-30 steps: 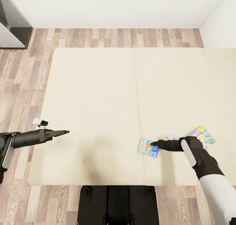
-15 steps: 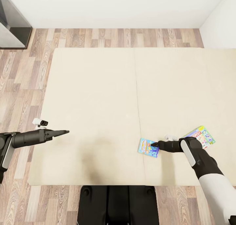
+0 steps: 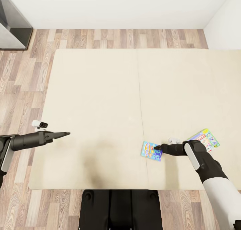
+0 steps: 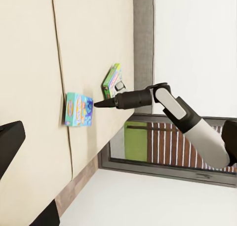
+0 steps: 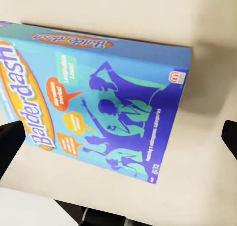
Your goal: Put all the toys in the child's room - the three board games (two on the bed and one on the table), the two jigsaw puzzles on the table, and the tennis ball on the table - inside the toy box on the table in the child's room.
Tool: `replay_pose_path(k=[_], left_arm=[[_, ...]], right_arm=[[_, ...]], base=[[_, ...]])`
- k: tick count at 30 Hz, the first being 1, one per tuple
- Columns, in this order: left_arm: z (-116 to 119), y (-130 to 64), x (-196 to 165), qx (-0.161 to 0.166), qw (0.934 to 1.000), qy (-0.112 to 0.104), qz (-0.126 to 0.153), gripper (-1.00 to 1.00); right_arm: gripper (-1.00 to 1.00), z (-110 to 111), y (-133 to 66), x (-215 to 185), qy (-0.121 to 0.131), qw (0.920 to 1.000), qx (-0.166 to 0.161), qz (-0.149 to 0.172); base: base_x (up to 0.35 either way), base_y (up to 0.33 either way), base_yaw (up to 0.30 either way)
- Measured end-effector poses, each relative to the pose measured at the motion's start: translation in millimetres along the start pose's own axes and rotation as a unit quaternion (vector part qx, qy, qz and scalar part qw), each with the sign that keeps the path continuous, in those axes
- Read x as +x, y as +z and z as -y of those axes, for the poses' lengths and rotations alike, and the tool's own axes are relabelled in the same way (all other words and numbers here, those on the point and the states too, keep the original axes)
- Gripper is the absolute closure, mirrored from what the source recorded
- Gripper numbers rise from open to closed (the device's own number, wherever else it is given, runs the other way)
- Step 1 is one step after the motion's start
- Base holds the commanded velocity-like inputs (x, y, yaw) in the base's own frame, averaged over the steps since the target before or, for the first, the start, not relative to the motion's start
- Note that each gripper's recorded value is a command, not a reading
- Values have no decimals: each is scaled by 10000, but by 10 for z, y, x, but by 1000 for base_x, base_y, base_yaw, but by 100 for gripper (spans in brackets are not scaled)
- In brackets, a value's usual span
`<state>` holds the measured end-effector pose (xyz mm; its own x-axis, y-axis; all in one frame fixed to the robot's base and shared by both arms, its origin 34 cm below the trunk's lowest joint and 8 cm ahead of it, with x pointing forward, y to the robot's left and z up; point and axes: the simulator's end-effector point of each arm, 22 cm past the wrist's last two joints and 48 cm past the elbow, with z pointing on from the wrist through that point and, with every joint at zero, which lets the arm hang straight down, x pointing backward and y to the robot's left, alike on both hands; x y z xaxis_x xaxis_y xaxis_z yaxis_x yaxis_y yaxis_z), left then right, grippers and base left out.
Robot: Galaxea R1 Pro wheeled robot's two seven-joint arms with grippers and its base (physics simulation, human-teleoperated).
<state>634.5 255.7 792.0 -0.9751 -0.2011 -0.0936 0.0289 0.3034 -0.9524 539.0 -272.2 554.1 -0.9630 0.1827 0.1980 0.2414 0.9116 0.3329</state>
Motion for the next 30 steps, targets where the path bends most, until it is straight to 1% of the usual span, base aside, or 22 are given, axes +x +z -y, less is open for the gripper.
replay_pose_path(k=[13, 30], left_arm=[[151, 1, -84, 266, 9995, 75, 145, -100], [176, 17, -81, 316, 9994, 79, 139, -100]], right_arm=[[-100, -5, -1, -3, 2, 10000, -10, 3], [-100, -46, -38, -136, -34, 9999, -31, 99]], base=[[0, 0, 0], [0, 0, 0]])
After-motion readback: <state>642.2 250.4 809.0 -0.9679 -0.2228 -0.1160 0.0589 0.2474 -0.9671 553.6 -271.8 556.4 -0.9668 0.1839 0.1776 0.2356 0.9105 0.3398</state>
